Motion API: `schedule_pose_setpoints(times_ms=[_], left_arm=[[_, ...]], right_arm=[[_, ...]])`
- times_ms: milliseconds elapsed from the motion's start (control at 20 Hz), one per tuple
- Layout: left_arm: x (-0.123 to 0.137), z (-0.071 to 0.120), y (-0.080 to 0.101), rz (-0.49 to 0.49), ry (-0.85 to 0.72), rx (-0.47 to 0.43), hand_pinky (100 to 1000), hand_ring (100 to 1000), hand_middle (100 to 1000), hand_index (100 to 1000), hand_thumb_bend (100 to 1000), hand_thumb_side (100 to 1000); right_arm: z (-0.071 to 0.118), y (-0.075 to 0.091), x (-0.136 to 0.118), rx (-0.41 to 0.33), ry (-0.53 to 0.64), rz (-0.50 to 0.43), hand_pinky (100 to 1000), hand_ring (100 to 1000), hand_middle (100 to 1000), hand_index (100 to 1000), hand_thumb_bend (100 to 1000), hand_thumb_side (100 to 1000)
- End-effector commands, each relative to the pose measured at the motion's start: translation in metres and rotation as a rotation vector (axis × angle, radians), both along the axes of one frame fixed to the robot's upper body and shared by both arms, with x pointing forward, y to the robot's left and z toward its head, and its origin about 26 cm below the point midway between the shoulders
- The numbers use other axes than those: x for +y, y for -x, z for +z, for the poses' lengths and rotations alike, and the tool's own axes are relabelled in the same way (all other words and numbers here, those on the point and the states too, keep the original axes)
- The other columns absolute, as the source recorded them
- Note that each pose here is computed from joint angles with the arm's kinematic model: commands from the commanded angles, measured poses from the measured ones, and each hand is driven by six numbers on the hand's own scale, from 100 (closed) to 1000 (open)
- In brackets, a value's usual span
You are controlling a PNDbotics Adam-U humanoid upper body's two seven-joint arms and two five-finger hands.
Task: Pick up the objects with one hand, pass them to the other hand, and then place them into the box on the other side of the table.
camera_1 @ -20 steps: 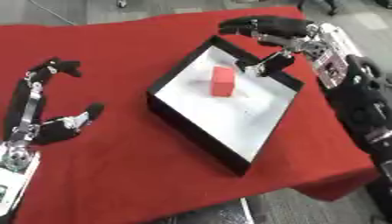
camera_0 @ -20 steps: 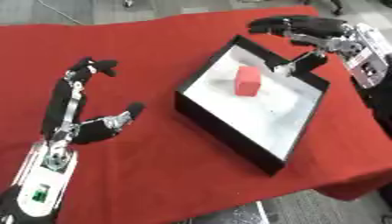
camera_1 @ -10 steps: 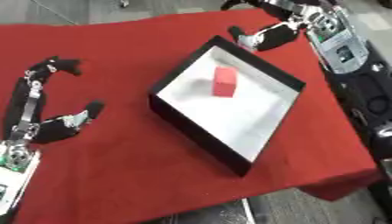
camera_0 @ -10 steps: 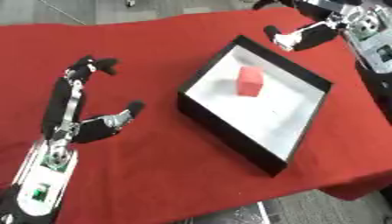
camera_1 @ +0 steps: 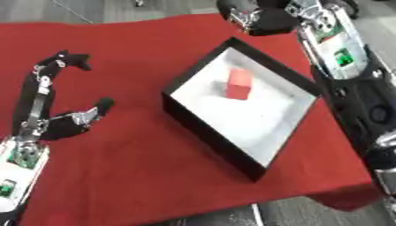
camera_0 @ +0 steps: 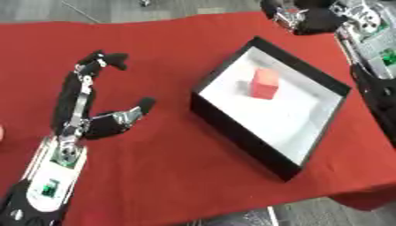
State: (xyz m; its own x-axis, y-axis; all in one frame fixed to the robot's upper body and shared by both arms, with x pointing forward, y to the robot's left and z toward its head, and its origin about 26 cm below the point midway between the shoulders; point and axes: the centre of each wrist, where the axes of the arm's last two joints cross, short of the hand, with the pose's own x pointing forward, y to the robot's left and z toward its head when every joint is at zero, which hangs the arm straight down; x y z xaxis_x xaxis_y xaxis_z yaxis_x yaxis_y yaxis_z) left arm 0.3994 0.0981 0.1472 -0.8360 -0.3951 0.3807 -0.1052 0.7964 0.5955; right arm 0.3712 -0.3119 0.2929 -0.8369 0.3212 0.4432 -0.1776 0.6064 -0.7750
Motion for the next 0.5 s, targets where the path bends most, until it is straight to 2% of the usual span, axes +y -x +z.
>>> schedule_pose_setpoints(times_ms=[50,250,300,450,500], left_arm=[[0.003,0.017,-0.001,-0.001,0.022,-0.045,954,755,581,791,588,622],[0.013,0.024,-0.002,0.030,0.017,-0.053,963,782,608,795,567,638],[0.017,0.026,-0.002,0.042,0.001,-0.061,965,809,646,796,546,649],[0.037,0.038,-0.002,0.089,-0.081,-0.099,964,835,682,798,516,669],[0.046,0.043,-0.001,0.110,-0.106,-0.110,958,836,679,771,498,660]], right_arm=[[0.012,0.007,0.012,-0.030,-0.038,0.043,1000,860,933,942,100,461],[0.014,0.012,0.022,-0.009,-0.058,0.097,1000,857,926,936,100,469],[0.016,0.014,0.022,-0.011,-0.061,0.107,1000,857,924,934,100,447],[0.027,0.022,0.018,-0.035,-0.052,0.134,1000,861,925,933,100,423],[0.030,0.024,0.016,-0.039,-0.045,0.144,1000,860,923,932,100,435]])
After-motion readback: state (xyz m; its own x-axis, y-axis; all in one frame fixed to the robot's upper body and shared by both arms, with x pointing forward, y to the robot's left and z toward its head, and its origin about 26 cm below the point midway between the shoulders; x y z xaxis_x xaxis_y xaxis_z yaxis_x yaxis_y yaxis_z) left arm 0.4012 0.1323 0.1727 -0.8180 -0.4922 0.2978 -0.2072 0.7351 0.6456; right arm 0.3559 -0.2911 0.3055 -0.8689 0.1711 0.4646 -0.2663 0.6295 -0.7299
